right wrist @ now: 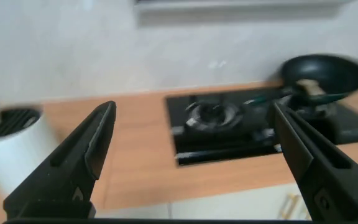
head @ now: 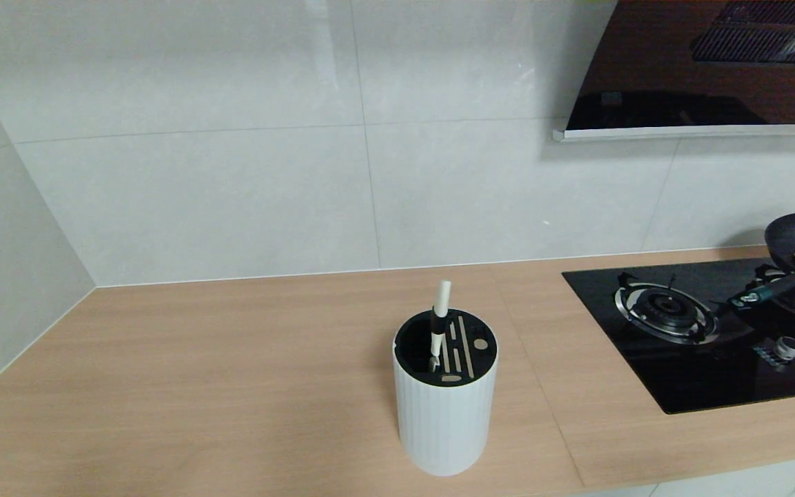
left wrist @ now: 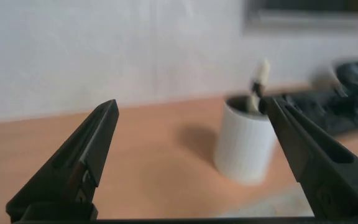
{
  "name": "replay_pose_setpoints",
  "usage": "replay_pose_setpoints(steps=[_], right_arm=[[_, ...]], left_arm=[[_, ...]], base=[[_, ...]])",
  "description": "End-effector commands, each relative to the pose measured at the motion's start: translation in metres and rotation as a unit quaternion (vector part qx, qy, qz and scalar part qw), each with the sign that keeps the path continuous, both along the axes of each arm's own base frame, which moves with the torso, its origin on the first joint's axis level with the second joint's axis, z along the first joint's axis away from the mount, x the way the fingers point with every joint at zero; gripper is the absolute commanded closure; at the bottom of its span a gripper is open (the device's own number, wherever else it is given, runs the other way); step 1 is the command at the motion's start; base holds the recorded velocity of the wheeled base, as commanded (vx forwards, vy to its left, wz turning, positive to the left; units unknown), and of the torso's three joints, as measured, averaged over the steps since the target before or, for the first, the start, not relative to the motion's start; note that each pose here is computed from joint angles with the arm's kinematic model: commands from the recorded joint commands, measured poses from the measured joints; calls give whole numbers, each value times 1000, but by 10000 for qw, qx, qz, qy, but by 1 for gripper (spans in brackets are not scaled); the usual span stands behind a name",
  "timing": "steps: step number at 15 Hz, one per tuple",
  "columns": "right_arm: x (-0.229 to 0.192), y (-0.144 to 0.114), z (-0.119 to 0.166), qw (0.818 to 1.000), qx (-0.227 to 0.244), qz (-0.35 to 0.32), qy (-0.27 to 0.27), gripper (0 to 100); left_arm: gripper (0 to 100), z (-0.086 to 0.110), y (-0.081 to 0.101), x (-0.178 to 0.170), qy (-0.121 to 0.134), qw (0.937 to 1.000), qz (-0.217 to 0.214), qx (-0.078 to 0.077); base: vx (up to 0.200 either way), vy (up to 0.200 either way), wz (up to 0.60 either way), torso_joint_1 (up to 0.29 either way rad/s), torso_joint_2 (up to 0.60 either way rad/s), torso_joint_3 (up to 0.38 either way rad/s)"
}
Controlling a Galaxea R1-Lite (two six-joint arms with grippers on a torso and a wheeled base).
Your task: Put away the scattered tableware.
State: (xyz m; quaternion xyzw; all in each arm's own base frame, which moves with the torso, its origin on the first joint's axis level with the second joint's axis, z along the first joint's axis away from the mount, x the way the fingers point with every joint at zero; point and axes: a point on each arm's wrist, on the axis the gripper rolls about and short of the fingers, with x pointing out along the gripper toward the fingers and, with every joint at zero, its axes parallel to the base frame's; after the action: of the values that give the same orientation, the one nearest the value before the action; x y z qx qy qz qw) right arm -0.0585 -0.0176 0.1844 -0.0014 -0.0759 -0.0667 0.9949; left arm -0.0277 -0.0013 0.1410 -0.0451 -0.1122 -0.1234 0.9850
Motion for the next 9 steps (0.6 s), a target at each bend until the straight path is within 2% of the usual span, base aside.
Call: replay_pose_setpoints(steps=[1, 2, 4, 5, 6, 7, 8, 9], right_arm=[[3, 3, -12, 9997, 1, -219, 80, 0], [6, 4, -17, 9996, -3, -241, 162, 0], [15, 6, -32, 9984, 215, -481, 222, 0], [19, 9, -48, 9954, 241, -900, 227, 0], [16, 11, -63, 9949, 193, -989, 92, 0], [24, 11, -80, 9947, 121, -930, 422, 0], [26, 10, -84, 9946, 132, -952, 404, 0], [33, 10, -99, 9945, 146, -973, 364, 0]], left_arm=[[0, -20, -2, -6, -207, 9994, 260, 39], [0, -28, -3, -4, -73, 9997, 242, 73], [0, -44, -2, 2, 122, 9987, 495, 20], [0, -46, -1, 3, 256, 9969, 742, 13], [0, -49, 0, 3, 360, 9940, 1020, 129], [0, -57, 2, 4, 722, 9852, 1484, 465], [0, -60, 3, 4, 913, 9799, 1683, 564], [0, -59, 4, 3, 1024, 9764, 1807, 597]], base=[[0, 0, 0, 0, 0, 0], [0, 0, 0, 0, 0, 0], [0, 0, 0, 0, 0, 0], [0, 0, 0, 0, 0, 0], [0, 0, 0, 0, 0, 0], [0, 0, 0, 0, 0, 0], [0, 0, 0, 0, 0, 0], [0, 0, 0, 0, 0, 0]])
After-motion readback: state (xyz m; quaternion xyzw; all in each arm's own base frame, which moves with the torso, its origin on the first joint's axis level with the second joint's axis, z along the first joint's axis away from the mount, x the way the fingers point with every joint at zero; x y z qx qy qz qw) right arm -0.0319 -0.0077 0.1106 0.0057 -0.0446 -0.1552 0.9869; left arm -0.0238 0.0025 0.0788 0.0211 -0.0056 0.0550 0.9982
